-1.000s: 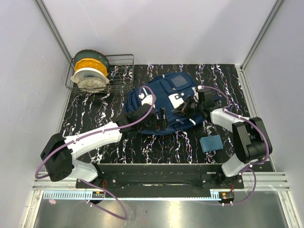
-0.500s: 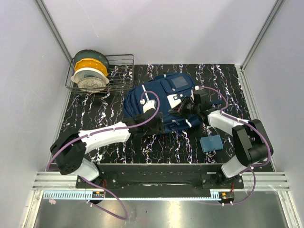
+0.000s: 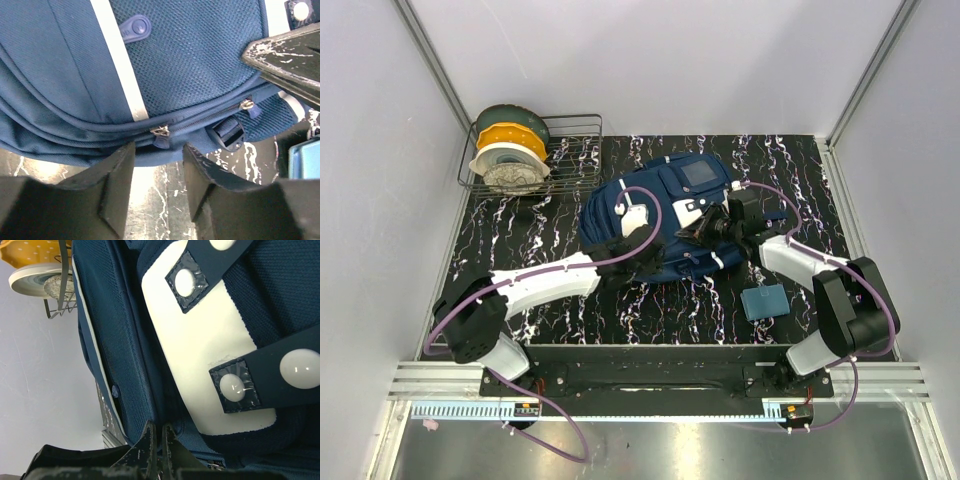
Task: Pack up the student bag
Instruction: Unzip the student bag at the center of the board.
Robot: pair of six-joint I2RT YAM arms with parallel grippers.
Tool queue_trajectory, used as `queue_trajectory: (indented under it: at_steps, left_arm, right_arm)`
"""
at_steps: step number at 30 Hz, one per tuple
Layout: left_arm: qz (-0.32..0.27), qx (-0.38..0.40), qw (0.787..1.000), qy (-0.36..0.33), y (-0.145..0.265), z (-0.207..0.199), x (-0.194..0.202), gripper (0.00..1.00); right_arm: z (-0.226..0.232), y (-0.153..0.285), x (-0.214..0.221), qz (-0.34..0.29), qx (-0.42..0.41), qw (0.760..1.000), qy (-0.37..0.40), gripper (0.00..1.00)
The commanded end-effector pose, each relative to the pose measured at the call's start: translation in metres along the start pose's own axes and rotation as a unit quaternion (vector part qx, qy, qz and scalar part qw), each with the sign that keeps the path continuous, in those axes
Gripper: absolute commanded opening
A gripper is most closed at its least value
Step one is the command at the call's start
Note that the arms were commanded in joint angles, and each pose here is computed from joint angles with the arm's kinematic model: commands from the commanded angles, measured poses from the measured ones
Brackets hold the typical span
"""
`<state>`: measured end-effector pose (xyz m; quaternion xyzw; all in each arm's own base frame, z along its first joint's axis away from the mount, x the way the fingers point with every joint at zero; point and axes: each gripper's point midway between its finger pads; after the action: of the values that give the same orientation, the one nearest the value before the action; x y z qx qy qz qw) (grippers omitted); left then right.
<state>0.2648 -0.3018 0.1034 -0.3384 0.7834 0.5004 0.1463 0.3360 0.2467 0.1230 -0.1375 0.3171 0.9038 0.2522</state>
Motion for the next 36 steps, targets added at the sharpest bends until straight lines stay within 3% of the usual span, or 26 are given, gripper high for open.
queue_trajectory:
  at_steps: [1,7,11,14,19,21,26,28,36]
  left_arm:
    - [-0.045,0.005,0.999,-0.004,-0.001,-0.013,-0.022,0.4]
    - [-0.058,-0.025,0.998,-0.031,-0.016,-0.013,-0.025,0.35]
    - [-0.063,-0.026,0.997,-0.033,-0.017,-0.016,-0.029,0.45]
    - [-0.058,-0.033,0.997,-0.035,-0.019,-0.015,-0.026,0.44]
    - [-0.047,-0.045,0.997,-0.043,-0.026,-0.01,-0.02,0.34]
    - [-0.045,-0.051,0.997,-0.046,-0.026,-0.007,-0.018,0.22]
    - [-0.046,-0.056,0.996,-0.046,-0.026,-0.002,-0.017,0.1]
    - [-0.046,-0.058,0.996,-0.047,-0.026,0.0,-0.017,0.01]
    - [-0.063,-0.064,0.994,-0.065,-0.015,0.011,-0.026,0.0]
  right_arm:
    - [0.03,0.012,0.001,-0.004,-0.048,0.999,0.025,0.0]
    - [0.032,0.013,0.006,0.0,-0.055,0.998,0.026,0.0]
    - [0.034,0.015,0.008,0.001,-0.061,0.998,0.028,0.0]
    - [0.034,0.015,0.008,0.001,-0.062,0.998,0.029,0.0]
    - [0.035,0.017,0.008,0.0,-0.063,0.998,0.032,0.0]
    - [0.036,0.018,0.008,-0.001,-0.062,0.998,0.033,0.0]
    - [0.035,0.019,0.009,-0.001,-0.059,0.998,0.033,0.0]
    - [0.033,0.018,0.01,0.0,-0.058,0.998,0.034,0.0]
    - [0.025,0.017,0.006,-0.01,-0.033,0.999,0.034,0.0]
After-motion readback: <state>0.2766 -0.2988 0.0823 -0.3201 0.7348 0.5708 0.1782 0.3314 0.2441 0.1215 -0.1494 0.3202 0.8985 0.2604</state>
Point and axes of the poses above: each gripper's point midway between its finger pads, its own y axis back along the fingers, its own z axis along the line the jaws close on, x = y × z, and after that the axes turned 13 degrees about y, right-handed
